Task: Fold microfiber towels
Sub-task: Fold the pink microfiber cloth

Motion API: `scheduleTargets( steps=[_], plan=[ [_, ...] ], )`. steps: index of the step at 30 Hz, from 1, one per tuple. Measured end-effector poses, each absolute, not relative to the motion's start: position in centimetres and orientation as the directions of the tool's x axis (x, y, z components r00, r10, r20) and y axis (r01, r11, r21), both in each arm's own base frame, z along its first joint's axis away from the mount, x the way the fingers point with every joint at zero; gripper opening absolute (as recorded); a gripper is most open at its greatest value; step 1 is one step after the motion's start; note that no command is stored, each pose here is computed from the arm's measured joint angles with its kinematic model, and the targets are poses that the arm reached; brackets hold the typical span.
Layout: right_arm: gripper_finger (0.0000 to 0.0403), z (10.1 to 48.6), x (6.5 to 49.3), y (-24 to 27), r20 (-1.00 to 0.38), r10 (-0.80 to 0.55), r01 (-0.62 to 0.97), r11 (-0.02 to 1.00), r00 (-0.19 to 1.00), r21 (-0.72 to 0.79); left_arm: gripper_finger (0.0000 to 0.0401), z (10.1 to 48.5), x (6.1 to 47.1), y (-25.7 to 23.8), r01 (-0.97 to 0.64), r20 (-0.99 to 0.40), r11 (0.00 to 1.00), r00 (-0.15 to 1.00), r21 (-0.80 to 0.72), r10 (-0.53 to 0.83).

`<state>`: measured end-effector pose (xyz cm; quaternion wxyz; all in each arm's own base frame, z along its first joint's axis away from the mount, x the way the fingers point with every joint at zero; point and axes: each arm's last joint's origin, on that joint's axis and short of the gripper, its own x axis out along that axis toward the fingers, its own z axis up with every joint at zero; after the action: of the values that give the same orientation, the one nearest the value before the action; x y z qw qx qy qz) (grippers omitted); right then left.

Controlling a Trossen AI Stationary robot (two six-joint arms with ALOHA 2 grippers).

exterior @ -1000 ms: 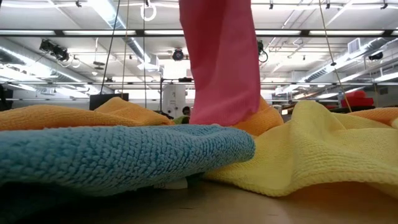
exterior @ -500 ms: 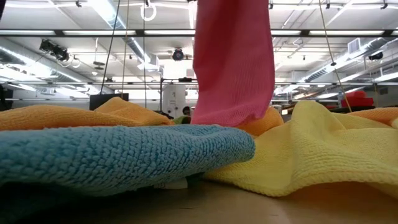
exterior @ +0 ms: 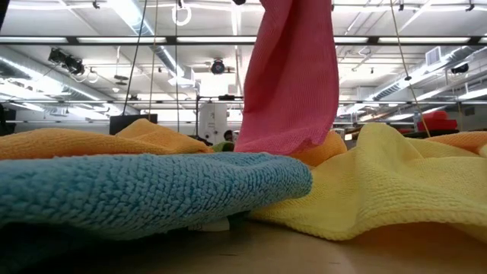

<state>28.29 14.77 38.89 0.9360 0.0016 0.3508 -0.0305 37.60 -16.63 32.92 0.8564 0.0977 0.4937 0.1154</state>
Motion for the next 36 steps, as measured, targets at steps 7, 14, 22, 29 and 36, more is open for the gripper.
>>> scheduleTargets(
  steps=[7, 14, 22, 29, 36],
  plan=[
    [0.0004, 39.2, 28.7, 14.4, -0.611, -0.111, 0.116, 0.993, 0.784, -0.032, 0.0228, 32.9, 37.6, -16.8, -0.086, -0.835, 0.962, 0.481, 0.258, 0.266],
    [0.0004, 39.3, 29.4, 13.0, -0.601, -0.170, 0.193, 0.981, 0.781, -0.026, 0.0210, 35.4, 36.0, -16.7, -0.140, -0.776, 0.953, 0.555, 0.267, 0.299],
    [0.0004, 39.7, 29.9, 12.7, -0.560, -0.166, 0.196, 0.981, 0.812, -0.006, 0.0195, 36.3, 35.6, -17.0, -0.175, -0.728, 0.944, 0.602, 0.278, 0.327],
    [0.0004, 39.8, 30.3, 12.0, -0.547, -0.180, 0.219, 0.976, 0.817, 0.005, 0.0188, 35.8, 35.9, -15.9, -0.219, -0.745, 0.931, 0.559, 0.291, 0.365],
    [0.0004, 40.3, 30.8, 11.3, -0.532, -0.163, 0.205, 0.979, 0.831, 0.021, 0.0193, 35.8, 35.8, -15.6, -0.238, -0.737, 0.916, 0.544, 0.322, 0.401]
  ],
)
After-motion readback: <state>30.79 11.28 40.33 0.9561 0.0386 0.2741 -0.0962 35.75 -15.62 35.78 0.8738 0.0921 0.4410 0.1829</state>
